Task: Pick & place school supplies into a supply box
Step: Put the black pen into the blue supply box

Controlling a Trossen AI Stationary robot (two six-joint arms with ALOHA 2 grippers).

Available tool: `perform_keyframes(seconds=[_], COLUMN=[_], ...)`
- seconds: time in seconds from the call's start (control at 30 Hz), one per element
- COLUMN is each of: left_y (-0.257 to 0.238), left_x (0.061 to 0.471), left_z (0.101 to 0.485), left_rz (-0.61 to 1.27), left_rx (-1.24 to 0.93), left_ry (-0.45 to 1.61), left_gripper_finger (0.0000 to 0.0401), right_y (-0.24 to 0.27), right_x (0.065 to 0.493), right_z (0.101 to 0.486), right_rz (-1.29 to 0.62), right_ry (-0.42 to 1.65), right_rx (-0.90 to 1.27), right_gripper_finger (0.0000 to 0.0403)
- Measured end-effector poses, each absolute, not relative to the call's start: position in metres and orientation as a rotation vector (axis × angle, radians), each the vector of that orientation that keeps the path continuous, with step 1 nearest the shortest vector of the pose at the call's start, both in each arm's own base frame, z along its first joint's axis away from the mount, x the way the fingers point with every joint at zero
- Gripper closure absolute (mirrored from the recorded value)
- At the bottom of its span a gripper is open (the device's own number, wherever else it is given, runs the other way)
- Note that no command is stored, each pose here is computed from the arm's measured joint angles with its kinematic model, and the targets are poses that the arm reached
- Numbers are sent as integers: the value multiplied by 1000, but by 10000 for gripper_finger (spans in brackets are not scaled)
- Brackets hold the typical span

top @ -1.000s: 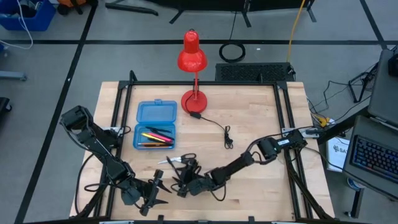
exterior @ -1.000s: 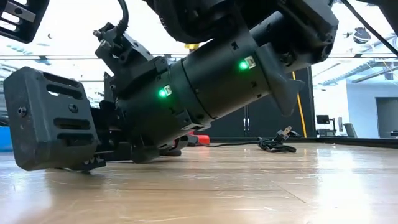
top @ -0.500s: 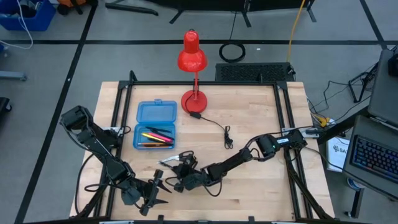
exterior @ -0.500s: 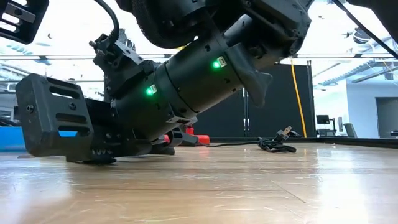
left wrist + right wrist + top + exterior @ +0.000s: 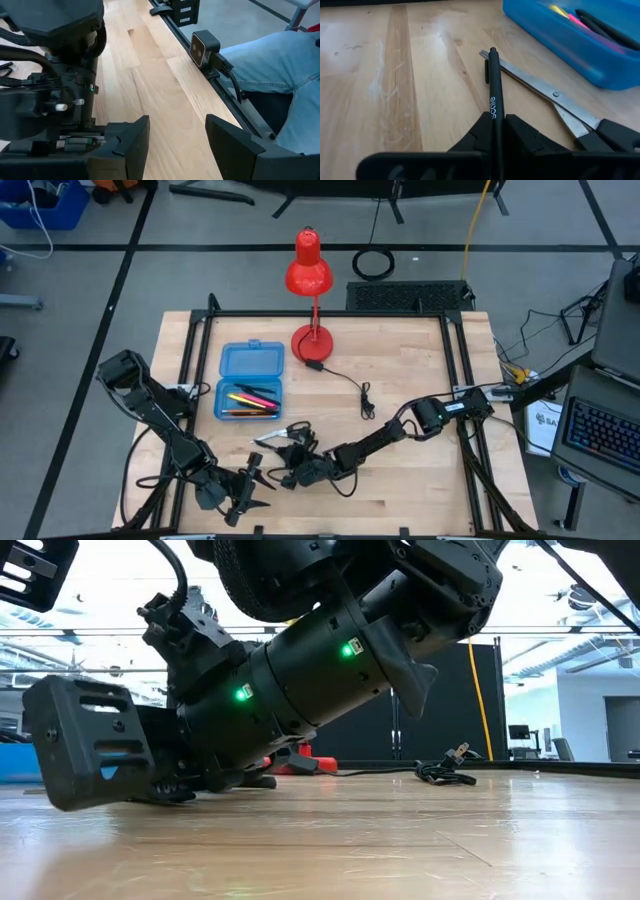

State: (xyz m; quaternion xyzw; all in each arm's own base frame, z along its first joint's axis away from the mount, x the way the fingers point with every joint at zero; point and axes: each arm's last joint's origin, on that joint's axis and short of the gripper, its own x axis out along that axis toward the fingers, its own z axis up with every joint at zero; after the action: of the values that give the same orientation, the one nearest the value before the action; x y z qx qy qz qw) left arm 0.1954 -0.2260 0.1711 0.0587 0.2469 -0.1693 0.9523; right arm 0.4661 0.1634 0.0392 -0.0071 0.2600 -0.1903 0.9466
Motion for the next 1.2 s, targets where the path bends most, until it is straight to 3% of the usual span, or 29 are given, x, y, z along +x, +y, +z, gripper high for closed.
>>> perform_keyframes(seconds=[0.63,1.2], left_y=[-226,-231], left_x=[197,193], left_z=[174,184], left_rz=[-312,-320], left_rx=[115,137], left_ry=[463,384], left_gripper_finger=[201,201], right_y=[175,156], right_x=[466,475], right_z=[73,106], right_rz=[-337,-333], right_ry=[469,449], right_rx=[-162,-376], right_gripper_finger=[382,382])
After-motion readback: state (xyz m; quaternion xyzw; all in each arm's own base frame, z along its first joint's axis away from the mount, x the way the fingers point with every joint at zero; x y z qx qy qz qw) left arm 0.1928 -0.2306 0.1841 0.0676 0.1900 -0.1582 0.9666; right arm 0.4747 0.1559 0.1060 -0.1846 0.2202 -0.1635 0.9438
